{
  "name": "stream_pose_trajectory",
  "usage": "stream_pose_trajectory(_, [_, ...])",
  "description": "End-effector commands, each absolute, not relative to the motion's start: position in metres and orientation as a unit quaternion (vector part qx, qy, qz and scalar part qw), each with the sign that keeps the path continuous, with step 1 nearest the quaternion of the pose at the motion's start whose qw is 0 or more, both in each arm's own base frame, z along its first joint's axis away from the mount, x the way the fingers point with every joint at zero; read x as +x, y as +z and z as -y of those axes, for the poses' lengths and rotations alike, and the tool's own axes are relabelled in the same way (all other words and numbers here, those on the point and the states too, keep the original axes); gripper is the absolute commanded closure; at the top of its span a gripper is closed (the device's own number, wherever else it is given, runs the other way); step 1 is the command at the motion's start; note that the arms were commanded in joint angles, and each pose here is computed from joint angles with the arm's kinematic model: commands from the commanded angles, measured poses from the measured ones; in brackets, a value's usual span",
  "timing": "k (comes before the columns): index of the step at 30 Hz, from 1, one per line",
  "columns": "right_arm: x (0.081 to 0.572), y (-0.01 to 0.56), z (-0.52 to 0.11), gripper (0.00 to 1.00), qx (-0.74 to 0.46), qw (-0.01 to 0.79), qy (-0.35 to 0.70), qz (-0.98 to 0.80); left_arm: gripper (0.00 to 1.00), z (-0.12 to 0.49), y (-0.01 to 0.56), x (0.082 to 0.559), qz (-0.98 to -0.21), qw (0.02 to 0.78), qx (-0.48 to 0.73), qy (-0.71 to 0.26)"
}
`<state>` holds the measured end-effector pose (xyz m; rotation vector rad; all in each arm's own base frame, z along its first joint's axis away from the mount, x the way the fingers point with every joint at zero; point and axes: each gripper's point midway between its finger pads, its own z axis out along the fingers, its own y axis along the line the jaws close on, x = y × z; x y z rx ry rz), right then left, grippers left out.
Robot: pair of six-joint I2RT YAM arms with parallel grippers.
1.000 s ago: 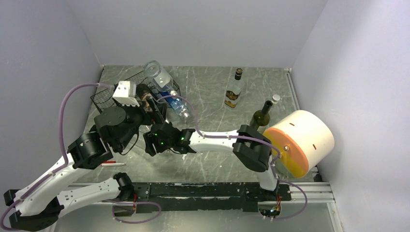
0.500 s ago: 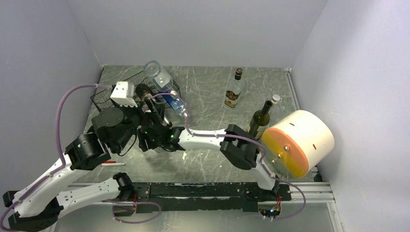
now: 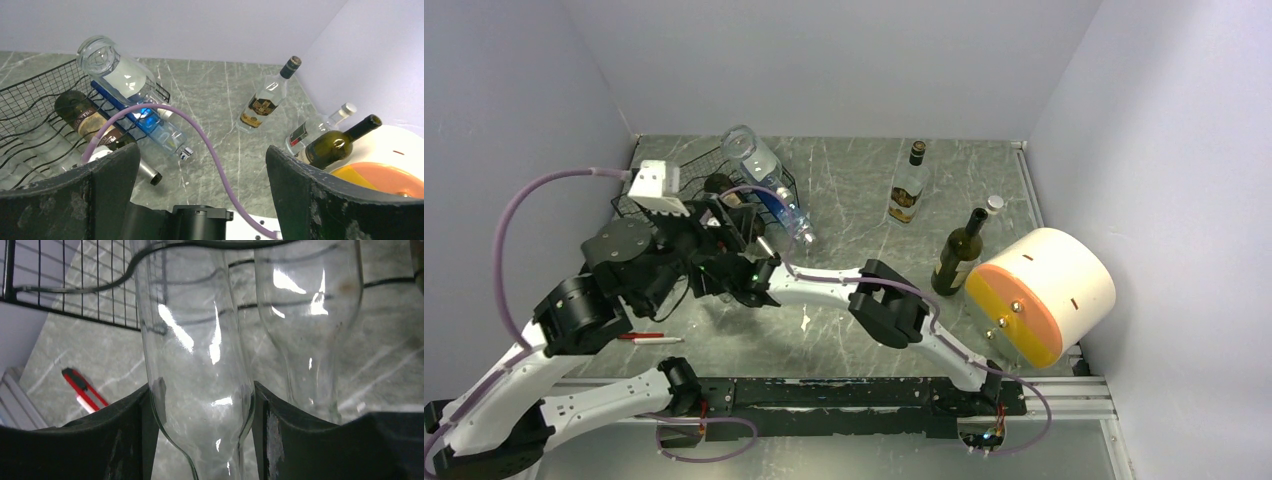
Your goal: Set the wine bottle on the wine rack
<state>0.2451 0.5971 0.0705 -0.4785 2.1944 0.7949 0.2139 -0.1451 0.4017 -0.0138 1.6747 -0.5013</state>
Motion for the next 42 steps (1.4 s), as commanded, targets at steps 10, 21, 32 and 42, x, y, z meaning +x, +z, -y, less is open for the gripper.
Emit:
stream_pose_trajectory(10, [0.285,0.106,-0.647,0.89,-0.111,0.439,0.352,-0.819,0.03,0.120,0.417,0.190,-0.721,0.650,0.003,-0.240])
stream_pose_trajectory(21, [0.297,0.105,-0.660,0.76,-0.085,0.458,0.359,-0.809,0.00,0.115,0.412,0.190,-0.723,0.650,-0.001,-0.232])
stream_pose_trajectory(32, [0.296,0.094,-0.667,0.58,-0.084,0.457,0.377,-0.801,0.00,0.114,0.406,0.193,-0.730,0.647,-0.003,-0.219])
stream_pose_trajectory(42, [0.294,0.080,-0.665,0.38,-0.080,0.449,0.373,-0.808,0.00,0.106,0.408,0.189,-0.722,0.653,-0.015,-0.226])
